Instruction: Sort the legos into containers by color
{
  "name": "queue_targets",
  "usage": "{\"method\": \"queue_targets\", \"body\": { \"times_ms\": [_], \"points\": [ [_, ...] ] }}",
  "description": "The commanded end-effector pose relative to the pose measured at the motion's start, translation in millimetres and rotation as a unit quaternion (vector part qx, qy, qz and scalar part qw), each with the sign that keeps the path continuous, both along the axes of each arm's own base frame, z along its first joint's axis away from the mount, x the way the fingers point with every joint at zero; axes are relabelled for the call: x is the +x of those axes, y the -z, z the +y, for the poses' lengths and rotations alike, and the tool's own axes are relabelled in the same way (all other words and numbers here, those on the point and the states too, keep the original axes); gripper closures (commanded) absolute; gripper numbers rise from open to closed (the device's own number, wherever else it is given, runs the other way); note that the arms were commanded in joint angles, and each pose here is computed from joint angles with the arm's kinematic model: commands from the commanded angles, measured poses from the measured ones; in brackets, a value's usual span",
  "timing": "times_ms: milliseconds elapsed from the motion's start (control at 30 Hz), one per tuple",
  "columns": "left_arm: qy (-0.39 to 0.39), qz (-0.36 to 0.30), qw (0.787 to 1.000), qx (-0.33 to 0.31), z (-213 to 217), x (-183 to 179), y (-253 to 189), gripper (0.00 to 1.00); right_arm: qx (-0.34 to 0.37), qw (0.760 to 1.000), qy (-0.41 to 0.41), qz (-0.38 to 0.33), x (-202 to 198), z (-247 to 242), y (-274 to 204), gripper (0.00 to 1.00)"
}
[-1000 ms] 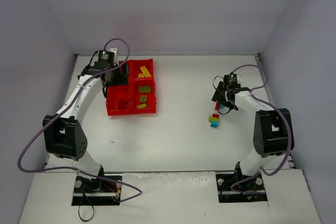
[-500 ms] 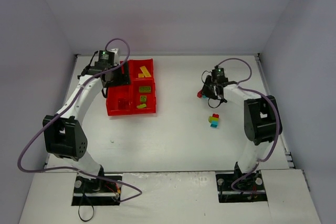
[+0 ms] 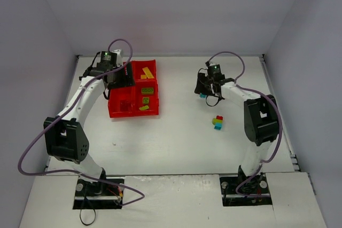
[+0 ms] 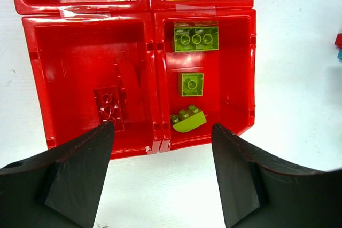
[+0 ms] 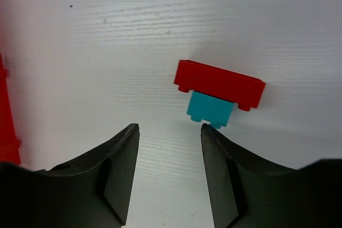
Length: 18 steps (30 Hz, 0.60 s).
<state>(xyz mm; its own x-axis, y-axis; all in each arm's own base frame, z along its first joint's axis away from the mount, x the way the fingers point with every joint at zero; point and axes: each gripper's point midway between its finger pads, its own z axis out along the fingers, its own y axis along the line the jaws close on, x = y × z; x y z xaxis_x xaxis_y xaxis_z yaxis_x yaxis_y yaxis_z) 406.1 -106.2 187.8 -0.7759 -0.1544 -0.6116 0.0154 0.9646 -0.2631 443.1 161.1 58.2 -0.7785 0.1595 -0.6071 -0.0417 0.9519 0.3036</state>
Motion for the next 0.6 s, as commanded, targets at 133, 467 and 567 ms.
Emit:
{"method": "queue_targets", "body": {
  "times_ms": [133,467,567],
  "points": [
    [0.009,-0.054,0.998,-0.03,-12.3,12.7,-38.0,0.33,-0.043,0.995,0.084,-0.011,-2.5,-31.2,-30.6,0.54],
    [0.012,-0.054,0.998,-0.03,-15.1,12.9,-39.9,0.33,-0.061,0.991,0.116,0.007,7.5,-36.5,-10.2,0.53],
    [0.013,-0.053,0.998,-0.03,-15.1,11.6,-40.1,0.33,-0.061,0.992,0.113,0.009,11.8,-31.9,-7.4,0.53]
  ]
}}
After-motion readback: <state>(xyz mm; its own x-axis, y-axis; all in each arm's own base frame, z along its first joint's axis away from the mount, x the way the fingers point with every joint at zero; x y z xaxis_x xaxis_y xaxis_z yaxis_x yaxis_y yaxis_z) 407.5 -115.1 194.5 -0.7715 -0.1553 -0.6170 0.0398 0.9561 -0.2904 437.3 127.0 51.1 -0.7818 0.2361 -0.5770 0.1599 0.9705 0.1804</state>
